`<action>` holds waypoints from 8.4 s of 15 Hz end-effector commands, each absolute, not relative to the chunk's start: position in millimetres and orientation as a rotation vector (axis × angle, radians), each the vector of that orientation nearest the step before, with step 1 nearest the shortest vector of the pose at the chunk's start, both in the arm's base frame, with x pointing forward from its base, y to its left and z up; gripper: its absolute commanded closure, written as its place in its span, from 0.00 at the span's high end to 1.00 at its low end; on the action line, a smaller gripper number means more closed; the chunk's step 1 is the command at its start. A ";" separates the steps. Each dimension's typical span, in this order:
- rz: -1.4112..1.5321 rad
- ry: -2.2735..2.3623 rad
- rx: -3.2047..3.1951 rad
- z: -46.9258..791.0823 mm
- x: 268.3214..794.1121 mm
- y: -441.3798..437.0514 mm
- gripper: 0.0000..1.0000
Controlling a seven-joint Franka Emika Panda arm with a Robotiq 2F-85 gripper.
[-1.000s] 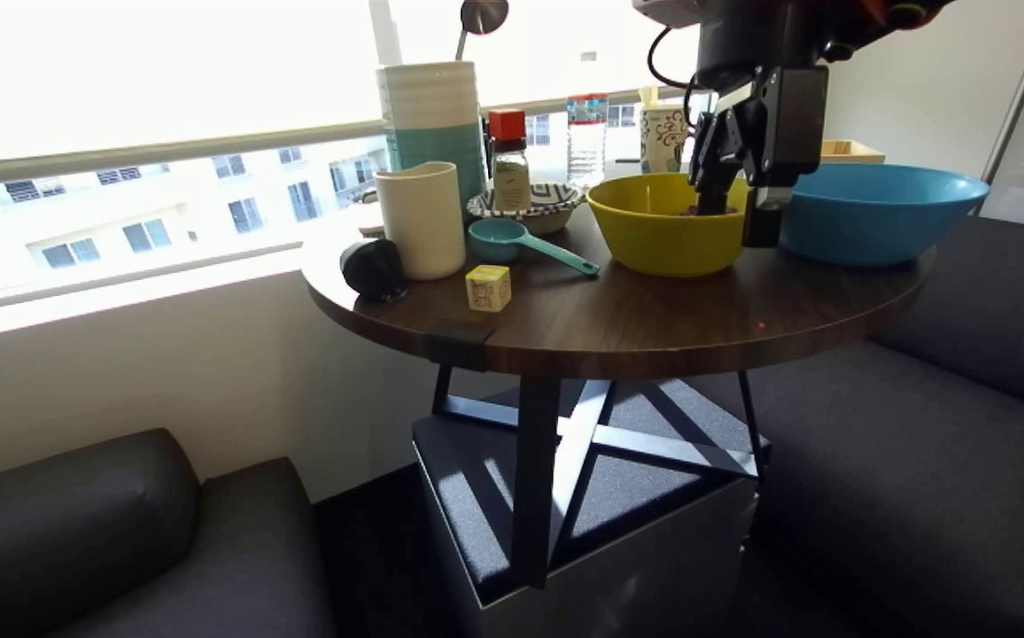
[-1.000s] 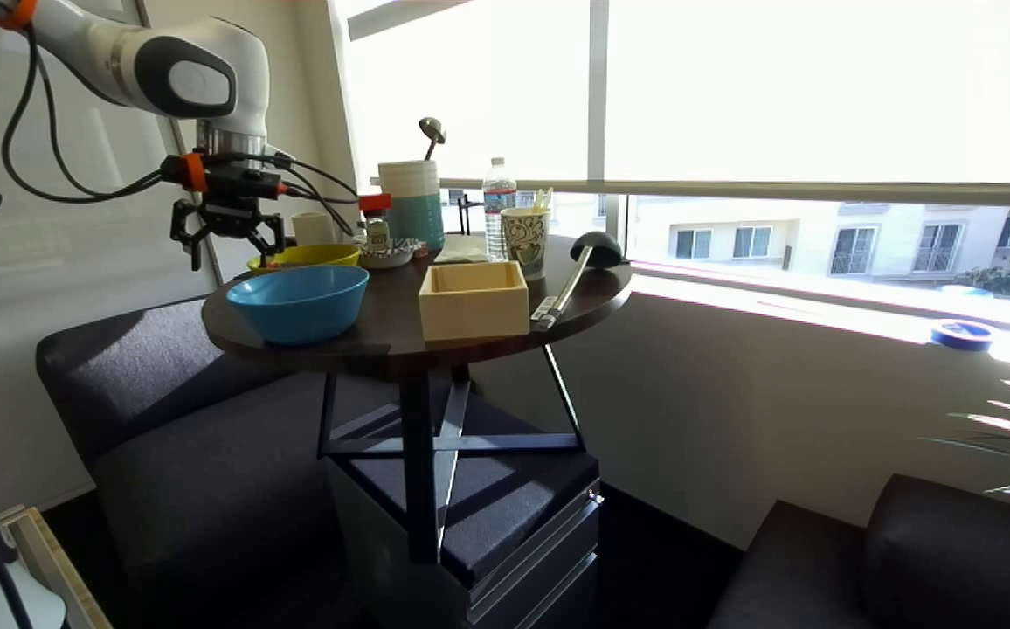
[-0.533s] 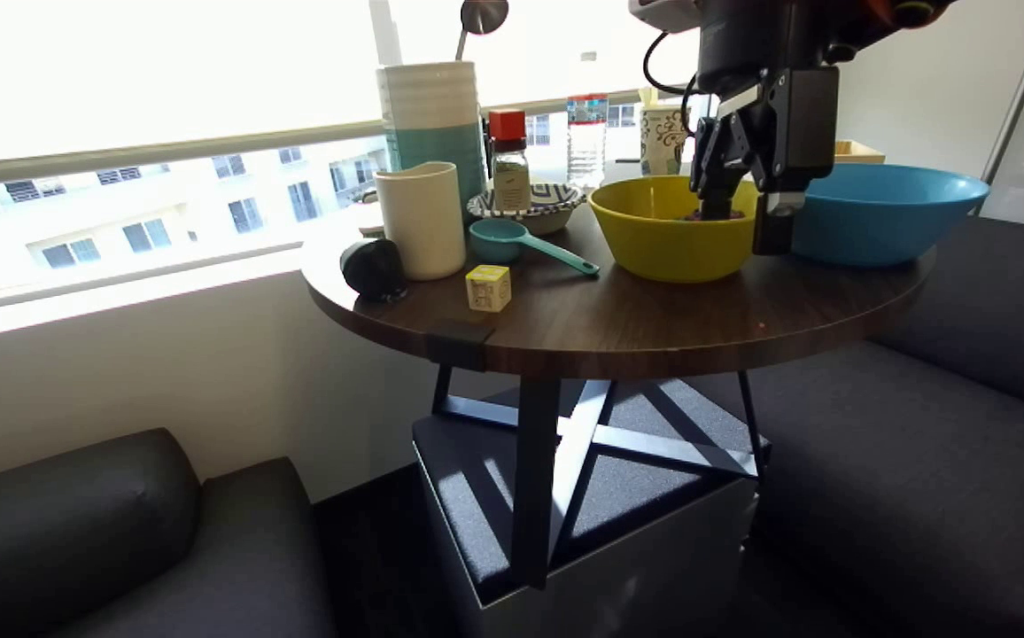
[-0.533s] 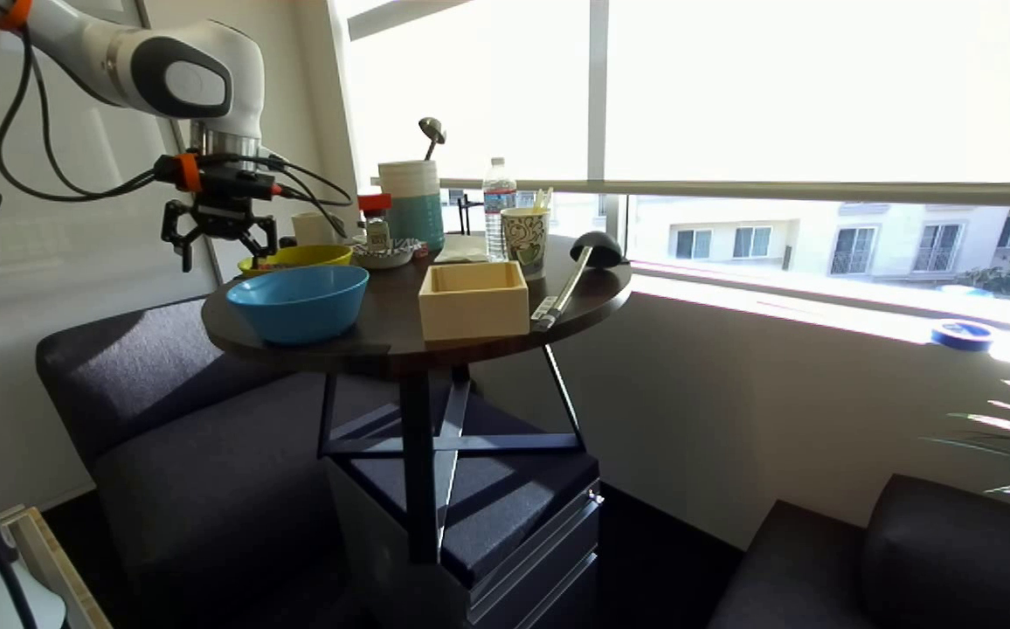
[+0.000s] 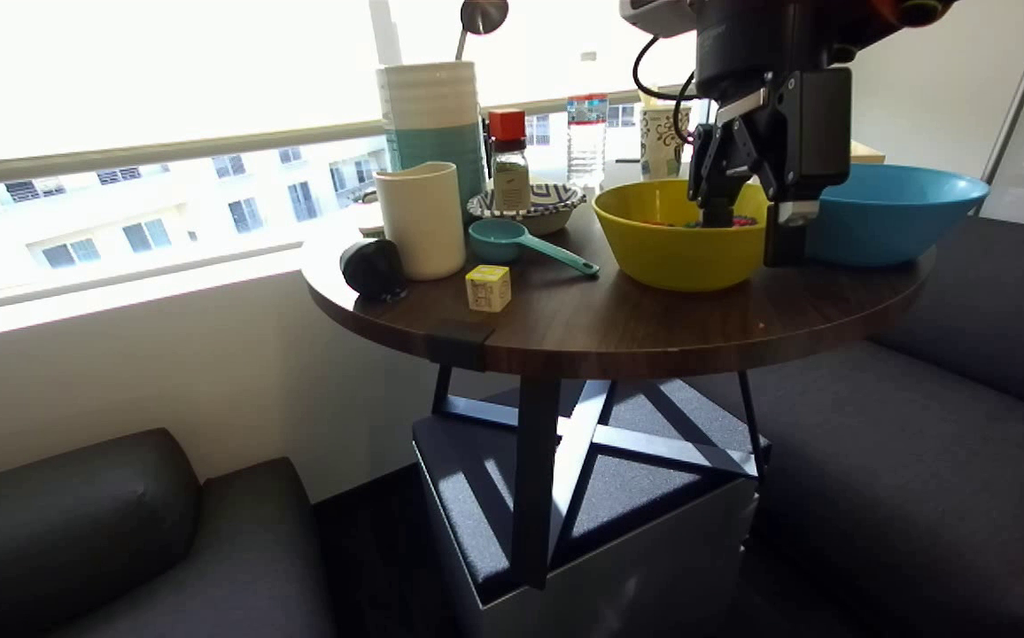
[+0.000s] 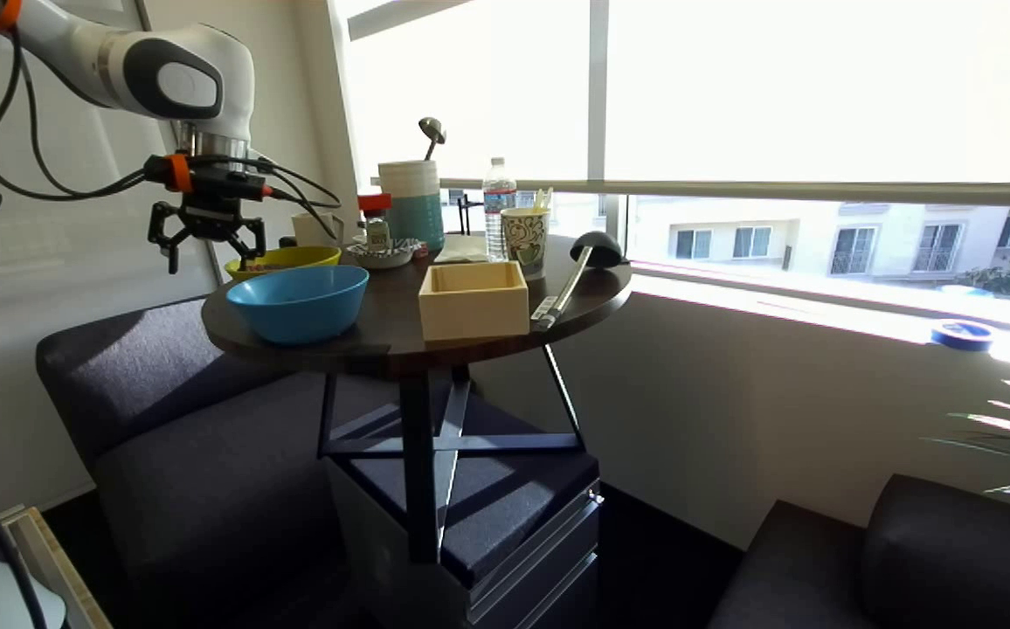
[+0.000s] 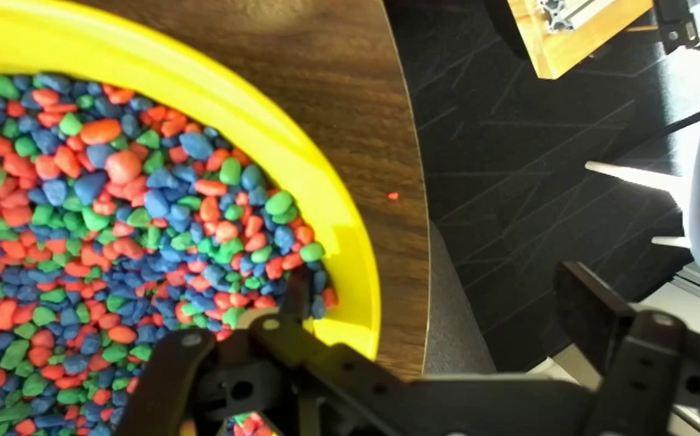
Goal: Switch the positions of the blue bowl and the yellow bowl by sliding the blue bowl to the right and sliding the yellow bowl to the right on the table
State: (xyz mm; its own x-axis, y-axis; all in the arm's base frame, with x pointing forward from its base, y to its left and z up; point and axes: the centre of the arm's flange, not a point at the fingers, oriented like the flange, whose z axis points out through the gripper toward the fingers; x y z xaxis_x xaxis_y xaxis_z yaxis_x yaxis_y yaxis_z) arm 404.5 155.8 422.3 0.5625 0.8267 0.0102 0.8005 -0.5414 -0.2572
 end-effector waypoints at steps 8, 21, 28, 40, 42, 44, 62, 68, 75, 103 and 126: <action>0.224 -1.412 -2.547 423.7 391.5 171.5 1.00; -0.120 -1.369 -2.910 476.4 379.0 108.1 1.00; -0.100 -1.535 -3.061 491.7 391.3 43.2 1.00; -0.087 -1.734 -2.992 485.5 447.6 -18.4 1.00; -0.085 -1.773 -2.958 479.8 457.4 -22.8 1.00; -0.082 -1.811 -2.930 475.1 465.5 -25.4 1.00; -0.150 -1.857 -2.846 445.5 526.0 -37.4 1.00; -0.275 -1.757 -2.935 451.9 545.7 -45.2 1.00; -0.405 -1.628 -2.983 457.3 564.0 -48.5 1.00; -0.170 -1.708 -2.864 437.2 547.4 -35.6 1.00; -0.528 -1.251 -2.988 432.6 613.3 -51.9 1.00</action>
